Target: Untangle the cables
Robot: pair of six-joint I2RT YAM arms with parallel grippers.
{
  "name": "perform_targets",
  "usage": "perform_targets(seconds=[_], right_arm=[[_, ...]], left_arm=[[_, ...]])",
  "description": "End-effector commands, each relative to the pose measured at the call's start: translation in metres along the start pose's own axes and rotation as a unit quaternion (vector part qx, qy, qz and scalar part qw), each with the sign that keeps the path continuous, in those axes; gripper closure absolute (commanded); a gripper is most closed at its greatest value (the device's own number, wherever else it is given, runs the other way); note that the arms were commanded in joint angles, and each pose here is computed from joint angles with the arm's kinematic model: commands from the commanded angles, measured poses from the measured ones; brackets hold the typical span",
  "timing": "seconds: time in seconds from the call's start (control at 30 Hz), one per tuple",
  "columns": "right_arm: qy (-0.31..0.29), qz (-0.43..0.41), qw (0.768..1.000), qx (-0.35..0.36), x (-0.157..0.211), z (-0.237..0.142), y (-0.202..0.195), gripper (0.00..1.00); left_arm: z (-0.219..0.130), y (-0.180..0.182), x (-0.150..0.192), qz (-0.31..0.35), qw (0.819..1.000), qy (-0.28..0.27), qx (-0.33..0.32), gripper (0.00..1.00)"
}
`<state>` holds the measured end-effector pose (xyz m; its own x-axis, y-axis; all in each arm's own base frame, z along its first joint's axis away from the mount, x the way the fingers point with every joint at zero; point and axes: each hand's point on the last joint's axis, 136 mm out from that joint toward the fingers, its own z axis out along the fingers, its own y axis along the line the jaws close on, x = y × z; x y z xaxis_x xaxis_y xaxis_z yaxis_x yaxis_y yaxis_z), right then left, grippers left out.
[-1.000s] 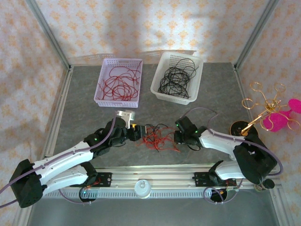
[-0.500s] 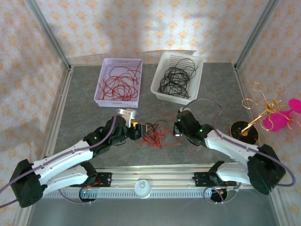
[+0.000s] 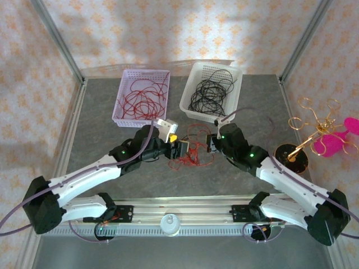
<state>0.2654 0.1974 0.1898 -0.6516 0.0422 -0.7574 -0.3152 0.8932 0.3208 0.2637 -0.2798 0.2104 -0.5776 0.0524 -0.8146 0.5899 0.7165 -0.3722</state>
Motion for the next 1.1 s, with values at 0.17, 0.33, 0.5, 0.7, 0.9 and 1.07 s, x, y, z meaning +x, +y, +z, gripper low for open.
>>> perform_targets(seconds=[0.17,0.33,0.5,0.7,0.9,1.07], right_arm=[[-0.027,-0.03,0.998,-0.057,-0.013,-0.016,0.022,0.98],[-0.028,-0.033,0.997,-0.065,-0.011,-0.014,0.023,0.99],[-0.031,-0.039,0.996,-0.074,-0.012,-0.014,0.027,0.99],[-0.041,-0.043,0.995,-0.086,-0.014,-0.015,0.031,0.96],[-0.09,-0.049,0.99,-0.092,-0.025,-0.016,0.031,0.56],[-0.175,-0.043,0.974,-0.135,-0.061,-0.024,0.05,0.46]], left_arm=[[0.035,-0.006,-0.022,0.031,0.997,-0.015,0.07,0.36],[0.044,-0.013,-0.025,0.03,0.994,-0.026,0.103,0.39],[0.042,-0.014,-0.041,0.03,0.991,-0.078,0.106,0.64],[0.019,-0.007,-0.066,0.013,0.984,-0.159,0.076,1.0],[-0.005,-0.015,-0.072,0.03,0.987,-0.14,0.07,1.0],[-0.018,-0.019,-0.069,0.041,0.992,-0.106,0.063,1.0]])
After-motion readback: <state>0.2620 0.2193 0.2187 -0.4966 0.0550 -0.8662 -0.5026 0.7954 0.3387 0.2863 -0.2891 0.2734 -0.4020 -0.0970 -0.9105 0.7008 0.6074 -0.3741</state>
